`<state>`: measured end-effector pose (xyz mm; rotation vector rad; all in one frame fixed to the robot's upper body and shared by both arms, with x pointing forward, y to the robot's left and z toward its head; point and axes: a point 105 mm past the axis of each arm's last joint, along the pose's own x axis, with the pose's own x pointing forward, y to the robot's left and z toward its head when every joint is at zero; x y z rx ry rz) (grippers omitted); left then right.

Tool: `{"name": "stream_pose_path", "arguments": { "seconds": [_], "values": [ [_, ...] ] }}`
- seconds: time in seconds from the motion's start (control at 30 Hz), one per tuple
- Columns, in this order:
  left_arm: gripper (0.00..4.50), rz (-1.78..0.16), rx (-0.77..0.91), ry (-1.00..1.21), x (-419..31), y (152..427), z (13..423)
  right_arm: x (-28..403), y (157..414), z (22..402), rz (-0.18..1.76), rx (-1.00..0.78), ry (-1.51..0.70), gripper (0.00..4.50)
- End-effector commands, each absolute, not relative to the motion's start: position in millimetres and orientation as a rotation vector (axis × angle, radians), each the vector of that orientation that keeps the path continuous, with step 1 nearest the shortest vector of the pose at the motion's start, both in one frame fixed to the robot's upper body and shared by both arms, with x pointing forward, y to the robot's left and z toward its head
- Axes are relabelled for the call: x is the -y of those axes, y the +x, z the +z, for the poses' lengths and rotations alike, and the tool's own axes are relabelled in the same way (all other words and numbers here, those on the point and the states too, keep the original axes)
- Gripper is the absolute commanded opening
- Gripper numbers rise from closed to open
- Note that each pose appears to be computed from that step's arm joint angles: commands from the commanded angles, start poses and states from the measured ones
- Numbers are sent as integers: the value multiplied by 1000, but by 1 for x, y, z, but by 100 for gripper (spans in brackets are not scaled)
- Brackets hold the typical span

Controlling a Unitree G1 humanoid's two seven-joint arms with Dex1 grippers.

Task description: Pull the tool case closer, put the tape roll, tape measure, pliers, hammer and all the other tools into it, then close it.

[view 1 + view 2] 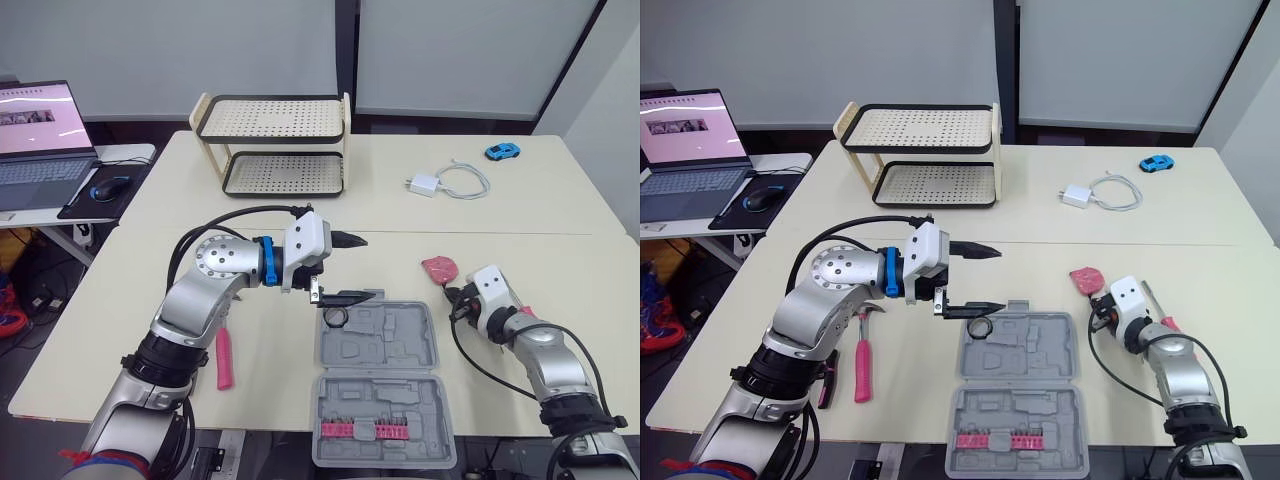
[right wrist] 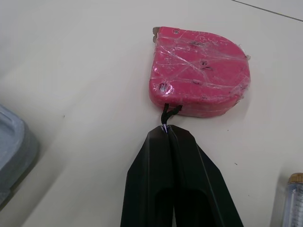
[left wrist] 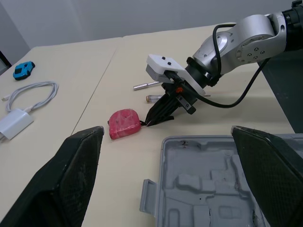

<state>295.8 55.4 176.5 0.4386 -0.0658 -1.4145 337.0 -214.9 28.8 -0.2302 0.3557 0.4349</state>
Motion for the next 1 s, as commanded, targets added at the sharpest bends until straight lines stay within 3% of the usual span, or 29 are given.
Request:
{"name": "stream_pose_path", "arguments": {
  "seconds": [0.03,0.23,0.5,0.73,1.0],
  "values": [
    [450,-1475,78,446,-51,282,180,221,327,27,423,-370,-230,3],
    [450,-1517,31,435,-55,271,168,221,298,30,441,-383,-192,3],
    [450,-1616,-48,366,-57,244,159,214,233,24,475,-472,-148,3],
    [450,-1634,-69,352,-58,240,159,206,187,24,453,-538,-107,3],
    [450,-1728,-167,319,-58,222,151,195,158,22,435,-599,-57,3]
  ]
}}
